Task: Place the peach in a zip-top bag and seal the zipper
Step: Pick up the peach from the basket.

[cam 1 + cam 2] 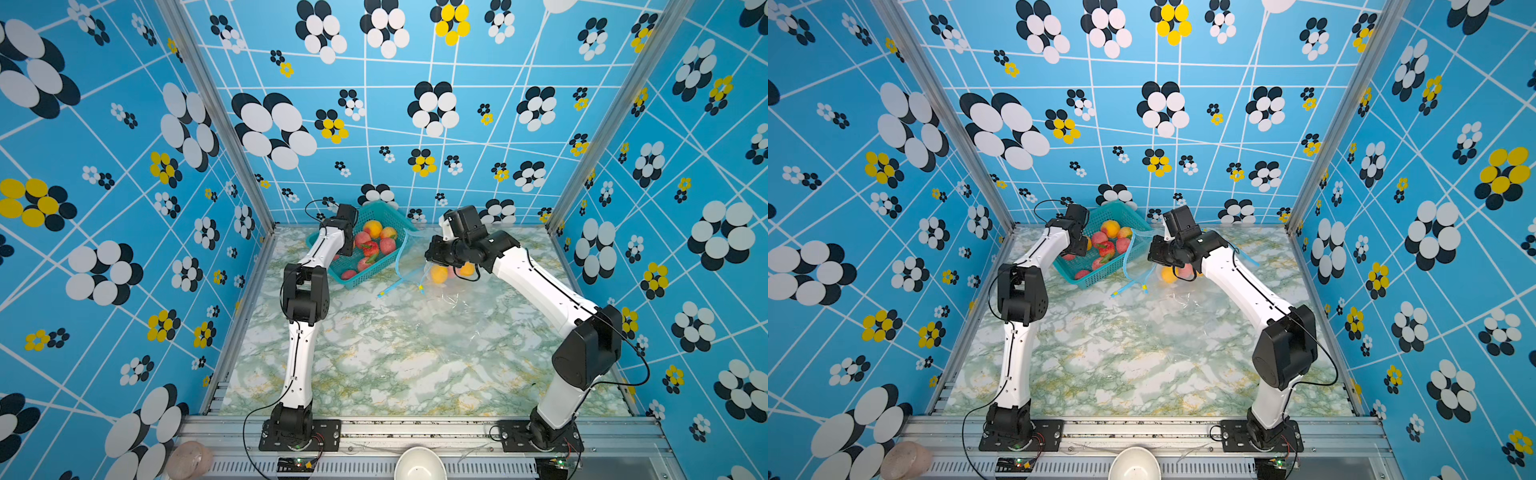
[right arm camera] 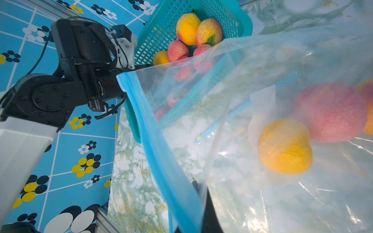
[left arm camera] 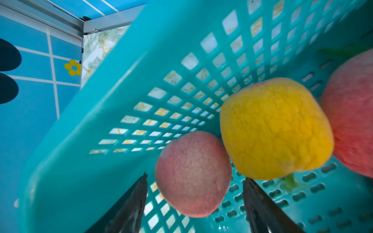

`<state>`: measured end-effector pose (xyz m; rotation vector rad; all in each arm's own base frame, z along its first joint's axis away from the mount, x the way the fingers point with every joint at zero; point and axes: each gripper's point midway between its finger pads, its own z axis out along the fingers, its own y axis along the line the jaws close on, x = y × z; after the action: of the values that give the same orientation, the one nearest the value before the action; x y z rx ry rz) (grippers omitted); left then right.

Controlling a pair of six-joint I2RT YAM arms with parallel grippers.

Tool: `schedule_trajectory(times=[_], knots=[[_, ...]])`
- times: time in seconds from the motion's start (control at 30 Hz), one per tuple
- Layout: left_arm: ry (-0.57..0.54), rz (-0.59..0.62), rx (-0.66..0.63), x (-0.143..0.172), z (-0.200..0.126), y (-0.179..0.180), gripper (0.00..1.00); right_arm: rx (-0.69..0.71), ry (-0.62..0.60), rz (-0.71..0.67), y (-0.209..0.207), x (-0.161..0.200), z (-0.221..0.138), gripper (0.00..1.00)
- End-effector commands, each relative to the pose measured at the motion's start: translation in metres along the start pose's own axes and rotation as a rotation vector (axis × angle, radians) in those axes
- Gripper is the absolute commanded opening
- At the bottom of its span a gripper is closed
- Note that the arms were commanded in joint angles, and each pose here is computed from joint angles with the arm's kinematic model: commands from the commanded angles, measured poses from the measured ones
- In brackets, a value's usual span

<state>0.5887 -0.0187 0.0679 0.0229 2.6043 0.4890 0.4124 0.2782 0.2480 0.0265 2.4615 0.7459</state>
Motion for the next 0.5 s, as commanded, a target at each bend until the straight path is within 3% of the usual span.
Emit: schedule_trajectory(times=[0.0,0.27,0.47], knots=[[0.047,0.011,0.001,0.01,0.013,0.003,0.75,0.005,0.005,-0.014,0.002,-0.004,0.001,0.0],[0.036,-0.034,0.049,0.005,0.003,0.004,0.68,-0.006,0.018,-0.007,0.005,-0.004,0.007,0.0],[-0.052,-0.138,0.18,-0.017,-0.043,0.006,0.66,-0.007,0.013,-0.016,0.008,-0.004,0.001,0.0]])
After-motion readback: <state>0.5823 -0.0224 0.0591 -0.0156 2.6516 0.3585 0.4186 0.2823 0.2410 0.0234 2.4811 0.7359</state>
